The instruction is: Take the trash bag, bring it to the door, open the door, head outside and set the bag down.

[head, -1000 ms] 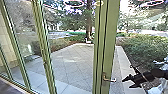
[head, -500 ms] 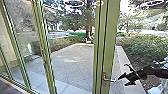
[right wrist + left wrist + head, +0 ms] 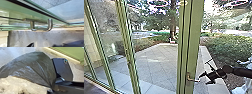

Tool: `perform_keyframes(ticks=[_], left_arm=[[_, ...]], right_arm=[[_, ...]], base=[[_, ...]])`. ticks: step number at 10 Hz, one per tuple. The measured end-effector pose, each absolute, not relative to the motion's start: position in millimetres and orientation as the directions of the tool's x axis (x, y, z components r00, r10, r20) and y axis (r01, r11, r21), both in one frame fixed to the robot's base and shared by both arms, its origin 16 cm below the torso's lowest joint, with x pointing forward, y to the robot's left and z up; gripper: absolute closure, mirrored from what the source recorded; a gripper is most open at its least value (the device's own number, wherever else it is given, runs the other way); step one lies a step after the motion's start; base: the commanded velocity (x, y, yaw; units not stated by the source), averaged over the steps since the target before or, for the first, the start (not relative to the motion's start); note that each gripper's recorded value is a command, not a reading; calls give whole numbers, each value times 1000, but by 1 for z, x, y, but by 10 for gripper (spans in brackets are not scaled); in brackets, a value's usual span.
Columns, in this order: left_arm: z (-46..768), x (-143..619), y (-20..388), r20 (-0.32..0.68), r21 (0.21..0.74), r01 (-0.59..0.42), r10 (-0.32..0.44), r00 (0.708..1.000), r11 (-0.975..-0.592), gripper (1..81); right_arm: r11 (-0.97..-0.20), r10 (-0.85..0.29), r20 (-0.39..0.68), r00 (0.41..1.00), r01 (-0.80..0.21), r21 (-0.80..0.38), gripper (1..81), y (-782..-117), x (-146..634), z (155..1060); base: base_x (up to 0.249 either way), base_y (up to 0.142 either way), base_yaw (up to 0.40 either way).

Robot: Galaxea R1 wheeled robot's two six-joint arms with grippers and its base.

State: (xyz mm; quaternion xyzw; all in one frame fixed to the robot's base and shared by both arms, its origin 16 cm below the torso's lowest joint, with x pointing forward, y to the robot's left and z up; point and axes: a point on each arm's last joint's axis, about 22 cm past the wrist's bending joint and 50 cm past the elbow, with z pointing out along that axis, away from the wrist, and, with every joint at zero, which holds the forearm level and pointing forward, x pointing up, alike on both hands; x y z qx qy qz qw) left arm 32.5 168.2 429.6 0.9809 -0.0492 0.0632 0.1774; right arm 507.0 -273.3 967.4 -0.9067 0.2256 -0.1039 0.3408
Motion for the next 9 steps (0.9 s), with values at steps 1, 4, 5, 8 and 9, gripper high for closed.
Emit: perform_keyframes(ticks=[1, 4, 5, 8, 9], left_arm=[[430, 33, 168, 141, 342, -119, -74, 987, -932, 811], [430, 33, 168, 142, 342, -119, -73, 987, -932, 811], [430, 32, 168, 141, 342, -118, -73, 987, -932, 811], [430, 32, 168, 140, 343, -117, -73, 987, -932, 811], [429, 32, 168, 138, 343, -113, -69, 988, -933, 811]], right_arm=[[-656, -493, 22, 870, -356, -665, 10, -269, 512, 966], [-622, -547, -14, 837, -417, -662, 10, -266, 529, 960], [-615, -561, -20, 827, -433, -659, 10, -265, 536, 958], [-606, -604, -41, 796, -492, -626, 10, -272, 553, 947], [-604, -619, -47, 784, -513, -610, 10, -277, 558, 943]], base=[[0, 0, 0], [0, 0, 0], [0, 0, 0], [0, 0, 0], [0, 0, 0]])
